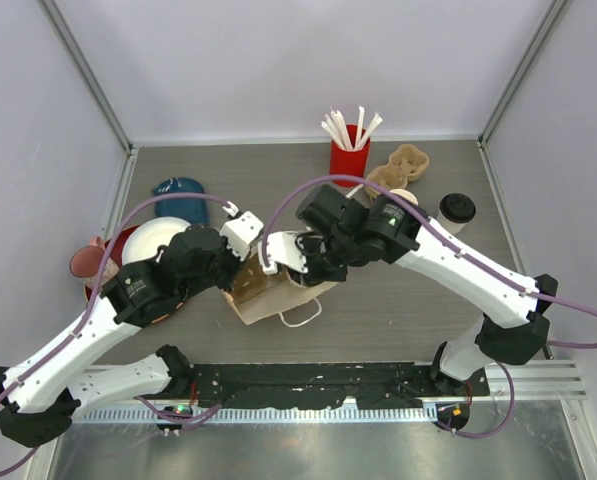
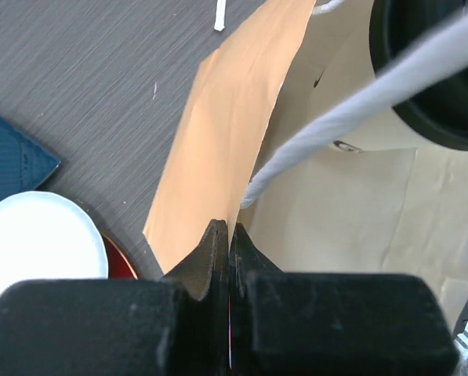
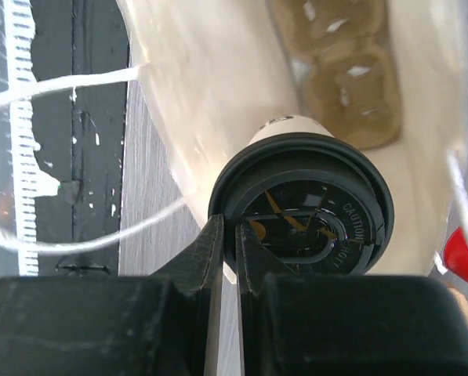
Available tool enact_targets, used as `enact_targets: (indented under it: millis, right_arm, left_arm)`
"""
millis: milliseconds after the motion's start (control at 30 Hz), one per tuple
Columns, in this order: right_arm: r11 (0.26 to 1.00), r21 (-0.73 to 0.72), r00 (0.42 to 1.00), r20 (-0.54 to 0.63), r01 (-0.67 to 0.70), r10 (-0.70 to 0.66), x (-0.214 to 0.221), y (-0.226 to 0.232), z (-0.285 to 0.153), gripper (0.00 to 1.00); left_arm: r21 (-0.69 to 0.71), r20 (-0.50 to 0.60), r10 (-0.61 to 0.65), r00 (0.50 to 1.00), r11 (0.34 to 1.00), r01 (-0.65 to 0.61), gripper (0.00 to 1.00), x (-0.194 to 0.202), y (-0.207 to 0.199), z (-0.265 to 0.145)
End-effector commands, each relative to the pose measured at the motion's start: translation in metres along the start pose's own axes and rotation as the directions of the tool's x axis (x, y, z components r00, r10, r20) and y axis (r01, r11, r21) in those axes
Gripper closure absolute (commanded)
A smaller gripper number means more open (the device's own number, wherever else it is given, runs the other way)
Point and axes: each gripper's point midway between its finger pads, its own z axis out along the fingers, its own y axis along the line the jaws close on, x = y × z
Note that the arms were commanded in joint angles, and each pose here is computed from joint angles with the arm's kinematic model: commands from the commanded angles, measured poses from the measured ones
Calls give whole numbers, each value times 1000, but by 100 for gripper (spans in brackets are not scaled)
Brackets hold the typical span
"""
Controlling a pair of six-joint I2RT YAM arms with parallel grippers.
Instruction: Pack the takeout coffee
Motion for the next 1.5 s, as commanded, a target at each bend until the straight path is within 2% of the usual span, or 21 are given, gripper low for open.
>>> enact_targets:
  millis: [0,267,467,733,1000,1167,1300,1467]
  right_arm:
    - [994,58,995,-25,94,-93,6,1,16,99]
    - [968,231,989,86,95,-118,-23,-10,30,99]
    - [934,355,990,106,50,-93,-25,-28,29,99]
    - [937,342,982,136,76,-129,-32,-29,47,99]
    - [967,237,966,212,95,-146,-51,-10,43,99]
    - [982,168,974,196,82,-115,-36,9,40,99]
    - [990,116,974,205,78,-100,-49,14,31,99]
    - [988,131,982,156,86,-106,-37,12,42,99]
  left_arm:
    - [18,91,-16,996,1000,14,100,-20,-2,-1]
    - [31,96,-57,994,998,54,100,-18,-6,2]
    - [59,62,-134,989,990,131,100,-8,-10,0]
    - [80,62,-216,974,974,211,100,-10,-10,0]
    - [87,0,-432,902,899,430,100,-3,-2,-1]
    - [122,2,-452,892,886,448,100,-7,-4,-6]
    - [187,-6,-449,893,877,443,100,-17,-14,-12]
    - [181,-26,-439,898,882,436,100,-13,-14,-5]
